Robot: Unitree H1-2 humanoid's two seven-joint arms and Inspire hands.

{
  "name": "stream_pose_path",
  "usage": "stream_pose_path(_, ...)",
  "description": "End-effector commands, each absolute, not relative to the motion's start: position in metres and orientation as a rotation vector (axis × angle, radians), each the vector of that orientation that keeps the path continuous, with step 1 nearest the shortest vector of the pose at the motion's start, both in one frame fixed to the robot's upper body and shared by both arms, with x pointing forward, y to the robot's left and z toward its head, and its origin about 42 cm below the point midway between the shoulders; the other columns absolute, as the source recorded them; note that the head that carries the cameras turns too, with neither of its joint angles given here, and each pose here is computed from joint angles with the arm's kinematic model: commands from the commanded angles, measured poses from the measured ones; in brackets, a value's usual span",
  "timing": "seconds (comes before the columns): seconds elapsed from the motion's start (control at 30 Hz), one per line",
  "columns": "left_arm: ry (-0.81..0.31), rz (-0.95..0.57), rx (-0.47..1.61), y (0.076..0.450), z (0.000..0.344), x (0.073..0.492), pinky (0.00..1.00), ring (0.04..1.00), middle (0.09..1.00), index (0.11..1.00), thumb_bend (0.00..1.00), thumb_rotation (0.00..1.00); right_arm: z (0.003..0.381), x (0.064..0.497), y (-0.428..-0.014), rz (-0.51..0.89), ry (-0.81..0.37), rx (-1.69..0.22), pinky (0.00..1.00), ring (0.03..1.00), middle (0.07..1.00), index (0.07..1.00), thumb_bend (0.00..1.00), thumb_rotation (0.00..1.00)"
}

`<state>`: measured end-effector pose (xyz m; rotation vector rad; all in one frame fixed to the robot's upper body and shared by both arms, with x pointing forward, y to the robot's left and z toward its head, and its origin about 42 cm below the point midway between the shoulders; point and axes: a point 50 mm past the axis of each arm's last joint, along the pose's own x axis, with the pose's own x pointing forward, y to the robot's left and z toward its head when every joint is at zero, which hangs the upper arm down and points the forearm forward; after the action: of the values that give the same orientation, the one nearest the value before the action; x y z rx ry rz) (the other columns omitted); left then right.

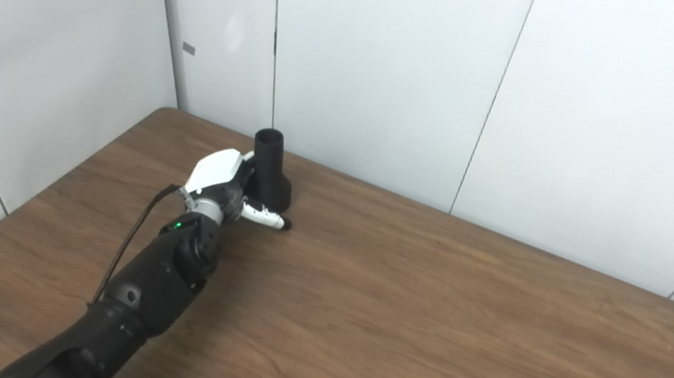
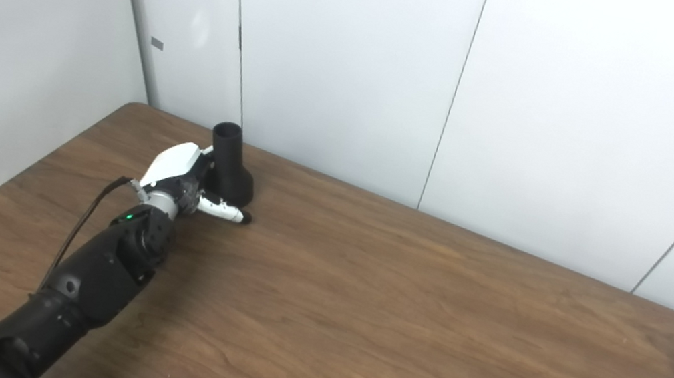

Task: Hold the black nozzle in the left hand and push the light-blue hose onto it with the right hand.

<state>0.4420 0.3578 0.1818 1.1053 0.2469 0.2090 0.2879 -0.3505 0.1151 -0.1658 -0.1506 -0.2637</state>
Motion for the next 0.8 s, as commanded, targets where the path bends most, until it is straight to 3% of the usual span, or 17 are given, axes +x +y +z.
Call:
stream_pose_path(0.0,0.381,0.185,1.142,0.370,0.166,0.437,0.62,0.757,0.856,0.887,1.00,0.21,0.107,0.278,-0.348,-0.269,-0.143,-0.161,0.43,0.575,0.606,0.560,0.73,0.65)
stream_pose_path(0.23,0.378,0.160,1.262,0.367,0.163,0.439,0.57,0.693,0.779,0.839,1.00,0.17,0.109,0.277,-0.348,-0.267,-0.143,-0.160,0.41,0.564,0.598,0.554,0.78,0.66)
stream_pose_path(0.57,0.290,0.191,1.468,0.356,0.154,0.435,0.43,0.534,0.615,0.677,0.96,0.12,0.109,0.278,-0.347,-0.266,-0.141,-0.163,0.39,0.548,0.586,0.539,0.84,0.67)
stream_pose_path(0.6,0.250,0.200,1.494,0.356,0.151,0.434,0.39,0.488,0.568,0.622,0.92,0.10,0.109,0.278,-0.347,-0.264,-0.142,-0.161,0.39,0.545,0.583,0.539,0.84,0.67)
stream_pose_path(0.63,0.221,0.206,1.511,0.356,0.149,0.433,0.36,0.451,0.531,0.558,0.72,0.08,0.109,0.278,-0.347,-0.262,-0.143,-0.159,0.39,0.543,0.582,0.538,0.84,0.67)
stream_pose_path(0.67,0.194,0.207,1.525,0.356,0.148,0.433,0.34,0.426,0.507,0.519,0.61,0.07,0.109,0.279,-0.346,-0.261,-0.144,-0.157,0.39,0.542,0.581,0.538,0.84,0.66)
stream_pose_path(0.77,0.053,0.192,1.561,0.356,0.145,0.429,0.30,0.381,0.447,0.518,0.53,0.02,0.108,0.280,-0.346,-0.260,-0.144,-0.152,0.39,0.538,0.578,0.535,0.86,0.66)
